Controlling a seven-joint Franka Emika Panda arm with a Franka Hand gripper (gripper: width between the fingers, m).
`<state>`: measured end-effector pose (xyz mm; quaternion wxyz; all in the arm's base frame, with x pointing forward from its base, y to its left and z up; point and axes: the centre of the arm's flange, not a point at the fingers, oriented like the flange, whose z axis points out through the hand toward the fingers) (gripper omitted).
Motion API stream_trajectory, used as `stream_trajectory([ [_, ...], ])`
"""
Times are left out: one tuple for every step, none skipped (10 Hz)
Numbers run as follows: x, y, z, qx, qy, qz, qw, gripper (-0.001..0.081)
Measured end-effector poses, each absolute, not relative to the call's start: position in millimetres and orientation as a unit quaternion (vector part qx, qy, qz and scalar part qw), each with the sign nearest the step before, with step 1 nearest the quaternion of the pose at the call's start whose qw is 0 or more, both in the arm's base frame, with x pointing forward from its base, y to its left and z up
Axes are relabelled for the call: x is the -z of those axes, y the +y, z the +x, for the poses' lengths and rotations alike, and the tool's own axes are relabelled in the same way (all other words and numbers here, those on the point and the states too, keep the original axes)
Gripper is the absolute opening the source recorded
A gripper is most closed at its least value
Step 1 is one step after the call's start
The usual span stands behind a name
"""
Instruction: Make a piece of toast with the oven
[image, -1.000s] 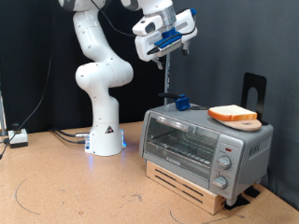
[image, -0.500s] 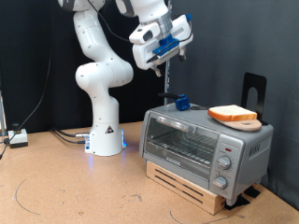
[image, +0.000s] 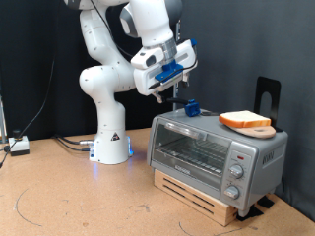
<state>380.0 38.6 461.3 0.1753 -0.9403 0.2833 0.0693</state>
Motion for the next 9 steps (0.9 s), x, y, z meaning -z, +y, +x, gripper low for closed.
stream_trajectory([
  [-460.5,36.5,380.5,-0.071,0.283,-0.939,0.181,0.0807],
  [-460.6,35.6,380.6,-0.071,0.283,-0.939,0.181,0.0807],
  [-460.8,35.8,380.5,-0.071,0.283,-0.939,0.181,0.0807],
  [-460.7,35.8,380.5,-0.071,0.283,-0.939,0.181,0.0807],
  [-461.3,36.6,379.3,-0.073,0.271,-0.941,0.188,0.0807],
  [-461.2,35.9,376.6,-0.073,0.259,-0.943,0.198,0.0807],
  [-457.1,33.8,371.9,-0.076,0.254,-0.943,0.202,0.0807],
  [-448.1,31.1,367.0,-0.080,0.257,-0.942,0.201,0.0807],
  [-436.2,27.9,363.5,-0.080,0.262,-0.941,0.197,0.0807],
])
